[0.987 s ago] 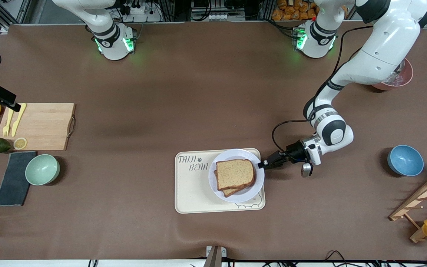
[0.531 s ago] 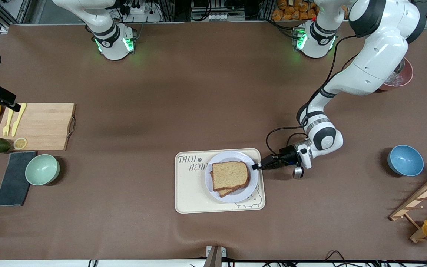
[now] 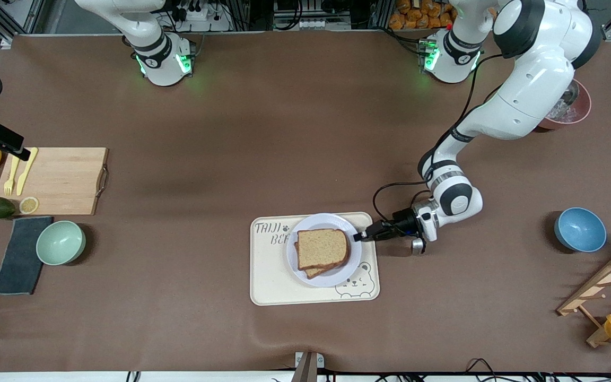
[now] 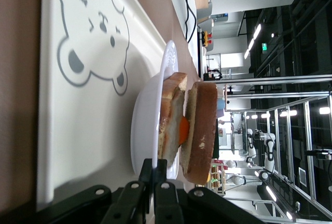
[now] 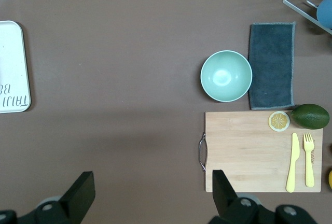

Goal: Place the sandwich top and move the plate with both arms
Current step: 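Open the left gripper and release the plate on the tray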

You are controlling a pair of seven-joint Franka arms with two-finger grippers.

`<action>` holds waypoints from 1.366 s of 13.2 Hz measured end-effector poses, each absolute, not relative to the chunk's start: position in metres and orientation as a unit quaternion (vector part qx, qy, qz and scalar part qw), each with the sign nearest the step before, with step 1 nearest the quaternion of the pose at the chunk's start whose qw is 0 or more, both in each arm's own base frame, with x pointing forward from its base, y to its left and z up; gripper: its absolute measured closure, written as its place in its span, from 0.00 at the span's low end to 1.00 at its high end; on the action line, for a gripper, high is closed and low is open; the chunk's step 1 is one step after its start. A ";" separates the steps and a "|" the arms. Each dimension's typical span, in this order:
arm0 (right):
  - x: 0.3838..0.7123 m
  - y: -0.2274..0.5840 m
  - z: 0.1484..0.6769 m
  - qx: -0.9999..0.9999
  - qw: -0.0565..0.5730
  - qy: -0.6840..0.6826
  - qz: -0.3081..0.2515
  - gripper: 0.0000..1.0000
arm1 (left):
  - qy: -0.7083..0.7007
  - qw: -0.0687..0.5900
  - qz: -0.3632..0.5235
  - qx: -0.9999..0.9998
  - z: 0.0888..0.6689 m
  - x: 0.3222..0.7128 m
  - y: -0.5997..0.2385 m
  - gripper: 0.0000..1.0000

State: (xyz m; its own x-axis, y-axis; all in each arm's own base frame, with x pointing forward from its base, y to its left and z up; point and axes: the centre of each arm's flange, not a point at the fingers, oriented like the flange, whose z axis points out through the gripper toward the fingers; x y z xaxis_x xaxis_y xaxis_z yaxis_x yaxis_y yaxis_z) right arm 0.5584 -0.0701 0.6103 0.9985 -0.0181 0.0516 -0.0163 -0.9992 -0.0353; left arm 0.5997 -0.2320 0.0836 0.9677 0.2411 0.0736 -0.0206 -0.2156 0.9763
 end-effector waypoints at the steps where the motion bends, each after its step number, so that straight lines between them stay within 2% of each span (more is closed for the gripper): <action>1: 0.558 -0.070 0.610 -0.999 0.017 0.009 -0.026 0.00 | 0.071 0.622 0.105 0.773 0.084 0.600 -0.233 0.96; 4: 0.558 -0.070 0.610 -0.999 0.017 0.009 -0.026 0.00 | 0.071 0.623 0.106 0.772 0.084 0.601 -0.232 0.91; 12: 0.559 -0.070 0.610 -0.999 0.017 0.009 -0.025 0.00 | 0.069 0.634 0.118 0.761 0.103 0.617 -0.226 0.04; 13: 0.559 -0.070 0.609 -0.999 0.017 0.009 -0.025 0.00 | 0.076 0.627 0.116 0.767 0.098 0.615 -0.221 0.00; 18: 0.559 -0.069 0.609 -1.000 0.017 0.008 -0.025 0.00 | 0.100 0.621 0.064 0.775 0.105 0.620 -0.216 0.00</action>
